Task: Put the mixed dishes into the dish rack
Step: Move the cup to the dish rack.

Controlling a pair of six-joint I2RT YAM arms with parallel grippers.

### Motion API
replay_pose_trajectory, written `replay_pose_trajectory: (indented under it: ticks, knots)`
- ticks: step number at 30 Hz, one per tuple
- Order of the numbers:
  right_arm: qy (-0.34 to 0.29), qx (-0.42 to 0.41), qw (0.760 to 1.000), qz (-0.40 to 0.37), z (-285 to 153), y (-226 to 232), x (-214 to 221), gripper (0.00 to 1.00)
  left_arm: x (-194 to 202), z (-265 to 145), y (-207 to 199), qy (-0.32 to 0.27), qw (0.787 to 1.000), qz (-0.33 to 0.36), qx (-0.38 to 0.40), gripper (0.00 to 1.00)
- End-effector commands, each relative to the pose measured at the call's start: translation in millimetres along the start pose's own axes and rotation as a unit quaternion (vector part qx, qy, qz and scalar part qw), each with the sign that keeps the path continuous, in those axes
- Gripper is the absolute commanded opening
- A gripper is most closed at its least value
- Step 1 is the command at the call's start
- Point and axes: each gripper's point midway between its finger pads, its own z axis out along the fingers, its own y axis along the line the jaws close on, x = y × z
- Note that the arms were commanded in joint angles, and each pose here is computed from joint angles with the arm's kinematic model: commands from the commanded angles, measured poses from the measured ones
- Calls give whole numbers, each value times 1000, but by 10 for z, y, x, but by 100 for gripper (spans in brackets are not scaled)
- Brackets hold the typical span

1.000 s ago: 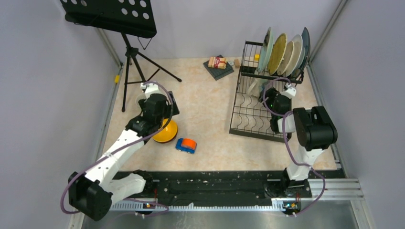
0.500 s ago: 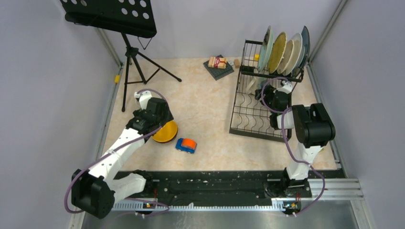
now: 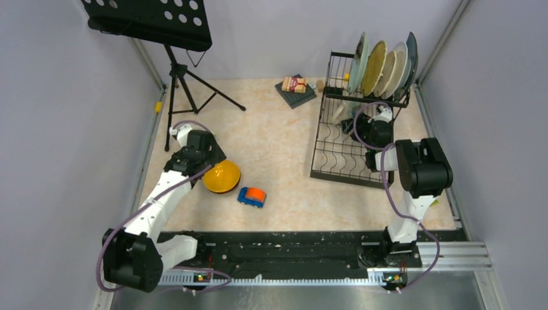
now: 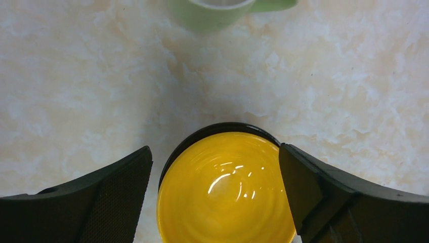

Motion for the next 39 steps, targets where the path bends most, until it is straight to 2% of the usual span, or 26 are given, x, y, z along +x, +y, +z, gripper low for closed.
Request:
replay_pose_trajectory:
  ticks: [1,8,17,20,28,34,39]
  knots:
    - [6,-40,999,-3,-142,225,-58,70,-452,-20,-265,-47,998,-13,39,99]
    - [-3,-60,998,-4,-415,390,-178,70,-835,131,-306,-65,997,-33,33,99]
    - [8,-82,997,-1,-736,522,-168,69,-1070,403,-157,-68,995,-78,0,98]
    - [11,-85,996,3,-851,548,-156,69,-1071,486,-42,-61,992,-106,-5,91]
    - [30,-100,994,18,-1153,628,-72,69,-1100,603,285,-68,987,-143,-36,84]
    - [39,-109,993,26,-1321,707,-51,69,-1059,769,315,-51,986,-154,-34,80]
    - [39,-118,992,36,-1400,777,-75,69,-1025,916,308,-44,986,-159,-30,72]
